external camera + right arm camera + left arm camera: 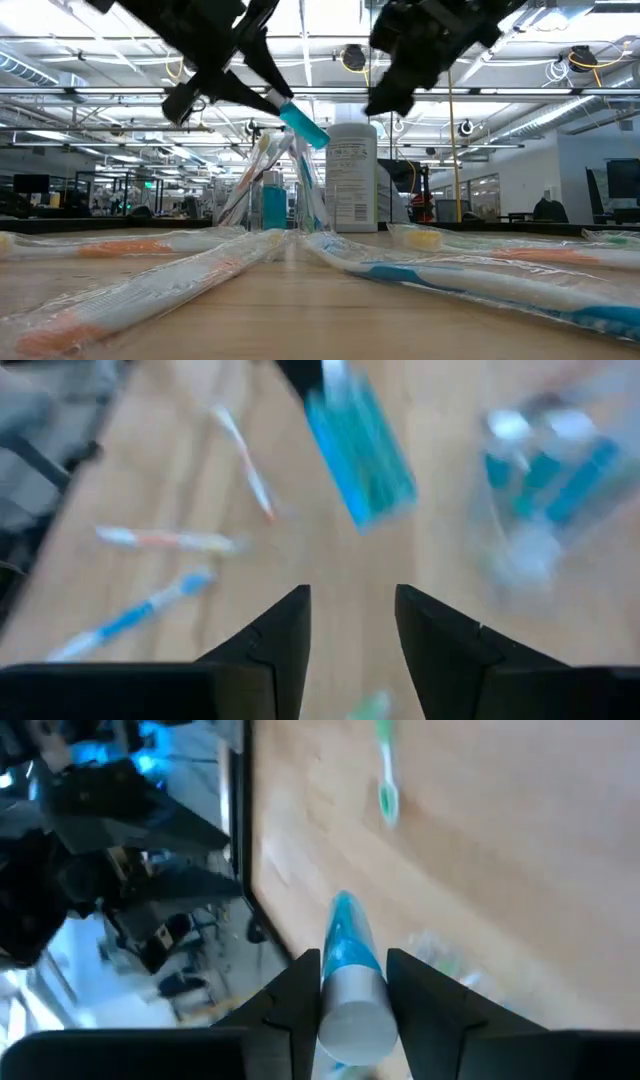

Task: Pick & Place toothbrushing station
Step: Put the blue mouthwash into the transparent organizer

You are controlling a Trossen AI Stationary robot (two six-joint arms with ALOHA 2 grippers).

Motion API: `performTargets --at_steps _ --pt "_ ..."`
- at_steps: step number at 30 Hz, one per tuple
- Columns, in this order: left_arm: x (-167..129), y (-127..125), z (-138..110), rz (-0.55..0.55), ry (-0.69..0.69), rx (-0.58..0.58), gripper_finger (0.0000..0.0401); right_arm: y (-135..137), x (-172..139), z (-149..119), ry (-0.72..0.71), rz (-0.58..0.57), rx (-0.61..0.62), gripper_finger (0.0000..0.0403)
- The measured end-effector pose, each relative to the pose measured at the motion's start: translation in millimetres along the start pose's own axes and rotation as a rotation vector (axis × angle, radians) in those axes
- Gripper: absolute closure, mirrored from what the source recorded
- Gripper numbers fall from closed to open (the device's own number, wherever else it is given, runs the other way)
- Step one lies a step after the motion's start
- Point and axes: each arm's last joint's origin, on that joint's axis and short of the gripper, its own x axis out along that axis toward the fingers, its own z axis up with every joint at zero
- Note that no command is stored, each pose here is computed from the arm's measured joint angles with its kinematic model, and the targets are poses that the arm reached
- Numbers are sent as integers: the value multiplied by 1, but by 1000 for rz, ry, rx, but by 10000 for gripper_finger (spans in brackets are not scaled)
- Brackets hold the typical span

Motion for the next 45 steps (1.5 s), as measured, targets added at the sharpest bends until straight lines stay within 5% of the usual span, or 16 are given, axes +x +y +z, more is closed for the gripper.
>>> performTargets --at_steps 6,10,21,38,45 --pt "7 27 -26 -176 123 105 296 8 -27 -14 38 -183 19 268" --pt "18 41 -45 -280 134 156 308 10 -32 -26 -15 -207 -6 268" --pt "61 29 -58 -540 117 420 292 11 -45 -26 -178 -231 -143 268" --pt "60 28 -53 -542 106 486 291 11 -45 -27 -164 -239 -226 268" --pt "62 29 -58 -537 104 415 290 11 -45 -27 -164 -239 -227 268"
